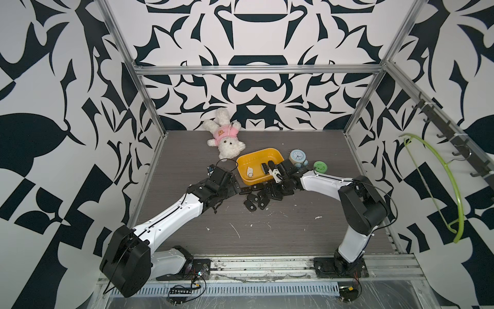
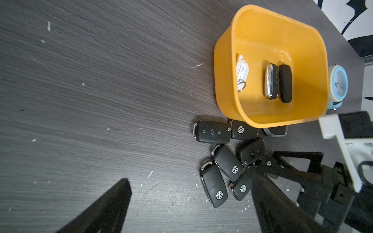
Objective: Place the car key into the storage box
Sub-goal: Pick up the car key from the center of the board.
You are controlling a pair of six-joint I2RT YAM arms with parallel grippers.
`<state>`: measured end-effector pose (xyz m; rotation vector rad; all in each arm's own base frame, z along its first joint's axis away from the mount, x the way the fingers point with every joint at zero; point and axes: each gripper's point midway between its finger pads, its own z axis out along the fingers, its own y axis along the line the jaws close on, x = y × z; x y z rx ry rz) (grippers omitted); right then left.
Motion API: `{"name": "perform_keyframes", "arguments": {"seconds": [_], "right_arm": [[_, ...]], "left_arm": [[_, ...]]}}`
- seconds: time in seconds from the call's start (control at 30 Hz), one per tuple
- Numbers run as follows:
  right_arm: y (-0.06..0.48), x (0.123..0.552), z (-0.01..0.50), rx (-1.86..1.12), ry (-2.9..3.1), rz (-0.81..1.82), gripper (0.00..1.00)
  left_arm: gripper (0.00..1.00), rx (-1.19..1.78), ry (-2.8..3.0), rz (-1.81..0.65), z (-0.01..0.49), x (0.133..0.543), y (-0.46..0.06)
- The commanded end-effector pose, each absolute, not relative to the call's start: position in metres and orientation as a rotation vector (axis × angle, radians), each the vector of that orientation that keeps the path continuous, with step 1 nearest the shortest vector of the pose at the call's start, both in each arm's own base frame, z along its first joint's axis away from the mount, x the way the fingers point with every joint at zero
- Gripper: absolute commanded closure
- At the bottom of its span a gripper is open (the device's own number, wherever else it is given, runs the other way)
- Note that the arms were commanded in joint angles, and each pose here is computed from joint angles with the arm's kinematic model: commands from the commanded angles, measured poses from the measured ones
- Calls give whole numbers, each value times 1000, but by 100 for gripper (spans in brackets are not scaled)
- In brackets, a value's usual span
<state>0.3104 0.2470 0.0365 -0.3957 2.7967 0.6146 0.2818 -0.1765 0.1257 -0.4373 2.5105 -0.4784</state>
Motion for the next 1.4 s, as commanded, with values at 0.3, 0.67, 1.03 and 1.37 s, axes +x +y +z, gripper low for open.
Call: {"name": "perform_keyframes", "arguments": {"seconds": [0.3, 0.67, 1.03, 1.37], "right_arm": [[238, 296, 38, -471, 2812, 410, 11], [233, 314, 42, -458, 2811, 240, 29], [231, 315, 33, -382, 2848, 129, 44], [224, 308, 24, -362, 2872, 0, 71]], "left_arm": [[0, -450, 2486, -517, 138, 288, -183], [0, -451, 2482, -516, 138, 287, -181], [1, -449, 2479, -511, 138, 288, -181], [0, -450, 2475, -500, 139, 287, -178]]}}
